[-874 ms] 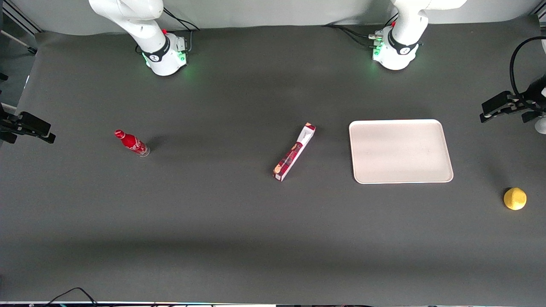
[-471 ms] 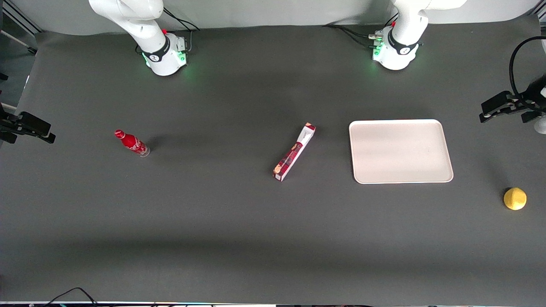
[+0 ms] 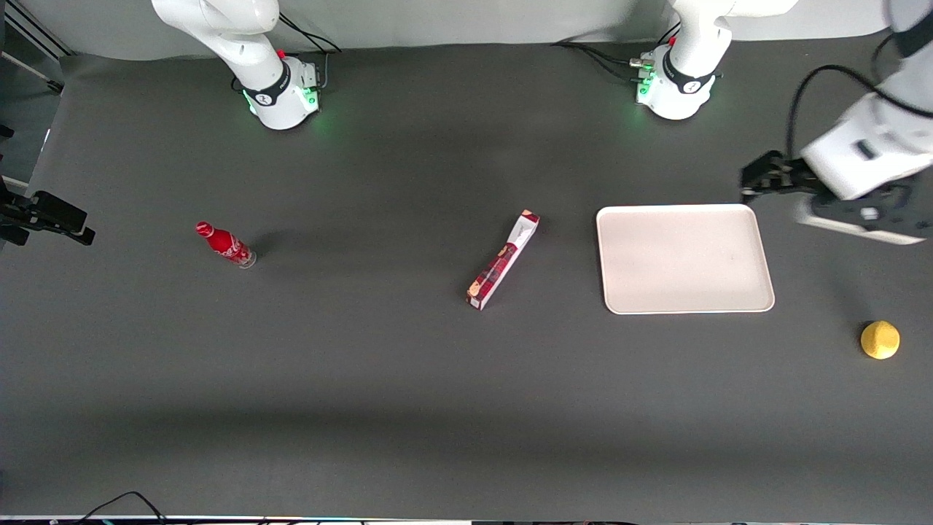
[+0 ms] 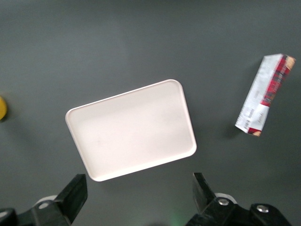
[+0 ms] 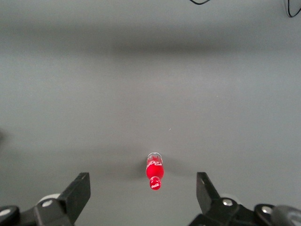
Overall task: Place red cookie box on tray
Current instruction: 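Move the open left gripper over the red plaid cookie box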
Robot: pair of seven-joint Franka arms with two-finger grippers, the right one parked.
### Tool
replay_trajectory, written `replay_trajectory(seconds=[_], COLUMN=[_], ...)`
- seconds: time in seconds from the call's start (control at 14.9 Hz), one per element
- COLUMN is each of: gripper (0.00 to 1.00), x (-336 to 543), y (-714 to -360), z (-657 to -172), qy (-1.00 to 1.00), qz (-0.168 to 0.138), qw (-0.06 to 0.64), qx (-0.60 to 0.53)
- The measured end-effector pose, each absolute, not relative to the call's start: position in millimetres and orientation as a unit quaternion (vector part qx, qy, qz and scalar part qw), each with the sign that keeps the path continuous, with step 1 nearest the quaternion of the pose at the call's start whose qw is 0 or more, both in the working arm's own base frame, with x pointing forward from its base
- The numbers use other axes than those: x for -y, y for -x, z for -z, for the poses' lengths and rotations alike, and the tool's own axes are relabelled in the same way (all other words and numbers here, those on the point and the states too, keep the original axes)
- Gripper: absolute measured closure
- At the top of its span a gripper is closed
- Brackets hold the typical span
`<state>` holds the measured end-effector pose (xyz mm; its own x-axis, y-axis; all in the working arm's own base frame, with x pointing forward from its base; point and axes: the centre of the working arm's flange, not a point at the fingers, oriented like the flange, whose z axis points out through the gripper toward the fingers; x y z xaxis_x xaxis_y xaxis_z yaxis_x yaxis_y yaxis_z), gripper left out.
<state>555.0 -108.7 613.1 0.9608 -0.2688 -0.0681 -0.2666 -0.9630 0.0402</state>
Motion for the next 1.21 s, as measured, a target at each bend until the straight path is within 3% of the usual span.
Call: replay_trajectory(seconds=[0.34, 0.67, 0.87, 1.21], gripper=[0.00, 0.00, 0.00, 0.00], x=[237, 325, 360, 424], y=[-549, -553, -553, -517], z=[-566, -479, -421, -348], qy=[-0.968, -0.947, -0.942, -0.948], qz=[0.047, 0.067, 0.088, 0.081], qw=[0.027, 0.038, 0.039, 0.036], qx=[0.245, 0.311, 0.322, 0.306])
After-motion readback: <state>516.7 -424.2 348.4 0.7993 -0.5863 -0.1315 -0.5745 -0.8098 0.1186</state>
